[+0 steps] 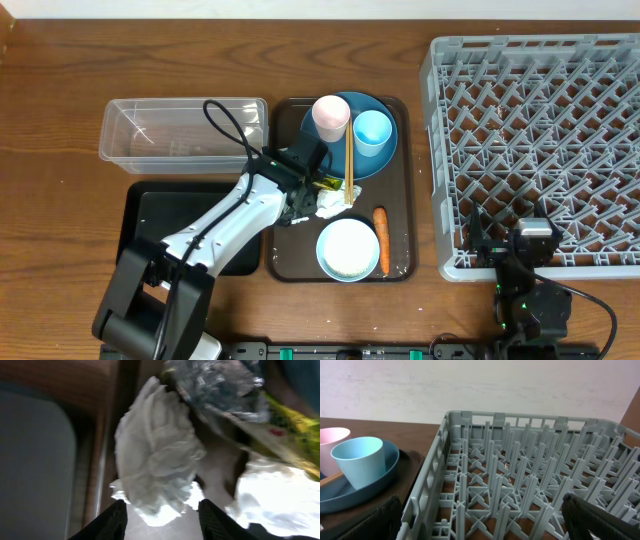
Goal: Sort waste into correct bins and load items into the dishwasher rack
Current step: 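Lift the tissue with the left gripper and drop it into the clear bin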
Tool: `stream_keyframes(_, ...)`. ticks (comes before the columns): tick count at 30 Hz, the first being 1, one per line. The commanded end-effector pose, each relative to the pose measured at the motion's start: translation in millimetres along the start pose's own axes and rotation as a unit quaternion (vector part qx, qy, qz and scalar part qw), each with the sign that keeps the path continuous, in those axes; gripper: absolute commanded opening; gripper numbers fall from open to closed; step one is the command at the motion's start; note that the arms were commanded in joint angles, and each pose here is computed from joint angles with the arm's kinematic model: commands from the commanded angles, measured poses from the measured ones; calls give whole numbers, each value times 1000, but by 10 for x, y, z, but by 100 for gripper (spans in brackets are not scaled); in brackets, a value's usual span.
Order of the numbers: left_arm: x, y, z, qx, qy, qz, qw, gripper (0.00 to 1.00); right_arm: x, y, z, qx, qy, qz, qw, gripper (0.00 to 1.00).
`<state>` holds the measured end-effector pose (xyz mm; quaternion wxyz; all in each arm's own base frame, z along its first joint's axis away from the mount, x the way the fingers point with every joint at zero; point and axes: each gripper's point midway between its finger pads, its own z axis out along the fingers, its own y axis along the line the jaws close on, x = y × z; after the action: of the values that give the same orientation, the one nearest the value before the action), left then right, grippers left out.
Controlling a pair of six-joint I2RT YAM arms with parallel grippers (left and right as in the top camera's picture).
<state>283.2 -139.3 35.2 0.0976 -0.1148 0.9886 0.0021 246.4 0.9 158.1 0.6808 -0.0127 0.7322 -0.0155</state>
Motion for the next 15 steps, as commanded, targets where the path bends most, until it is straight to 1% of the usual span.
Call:
stream_keyframes(1,9,100,86,-24,-7,3,1000,51,10,18,0,-3,0,-3,1000,99)
stream_keyframes(3,34,113,130,-24,-8,3,1000,51,10,18,0,-3,0,-3,1000,99)
stream_keyframes(5,62,134,163,-25,-6,3,1000,47,10,18,0,-3,0,-3,1000,99)
stream_keyframes(7,80,148,178,-27,-4,3,1000,36,10,18,0,-3,0,-3,1000,99)
stream_keyframes(9,78,144,178,-26,-5,3,1000,19,10,18,0,-3,0,-3,1000,99)
stream_keyframes(10,69,137,178,-24,-6,3,1000,8,10,18,0,-3,0,-3,1000,99)
stream_keyframes(11,67,135,178,-24,-7,3,1000,6,10,18,0,-3,0,-3,1000,99)
stream_keyframes(15,54,122,132,-19,-9,2,1000,6,10,18,0,-3,0,-3,1000,99)
